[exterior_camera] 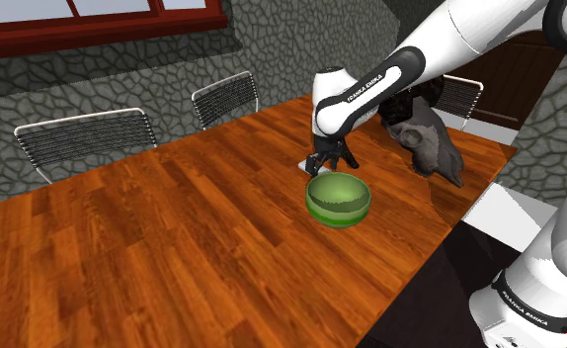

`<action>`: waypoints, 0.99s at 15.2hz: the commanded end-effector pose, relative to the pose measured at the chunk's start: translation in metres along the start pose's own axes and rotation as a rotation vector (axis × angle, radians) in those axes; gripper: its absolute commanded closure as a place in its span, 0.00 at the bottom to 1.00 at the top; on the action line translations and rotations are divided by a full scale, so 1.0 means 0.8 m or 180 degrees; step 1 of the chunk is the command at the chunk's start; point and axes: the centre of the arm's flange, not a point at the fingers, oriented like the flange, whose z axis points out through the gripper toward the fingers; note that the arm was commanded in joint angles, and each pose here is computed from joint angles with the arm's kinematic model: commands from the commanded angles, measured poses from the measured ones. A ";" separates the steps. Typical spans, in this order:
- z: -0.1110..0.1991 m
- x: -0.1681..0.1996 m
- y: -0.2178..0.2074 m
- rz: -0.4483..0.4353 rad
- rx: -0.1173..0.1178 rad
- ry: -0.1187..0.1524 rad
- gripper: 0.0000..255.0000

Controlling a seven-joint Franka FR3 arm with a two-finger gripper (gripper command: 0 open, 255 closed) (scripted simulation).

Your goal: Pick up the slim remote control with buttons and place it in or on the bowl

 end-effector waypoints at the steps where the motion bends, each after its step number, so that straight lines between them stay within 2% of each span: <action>1: 0.001 0.000 0.002 0.0010 -0.0001 -0.0003 0.00; 2: 0.000 0.000 0.002 0.0010 -0.0001 -0.0003 1.00; 11: 0.001 0.000 0.002 0.0010 -0.0001 -0.0003 1.00; 15: -0.026 0.000 0.002 0.0010 -0.0001 -0.0003 1.00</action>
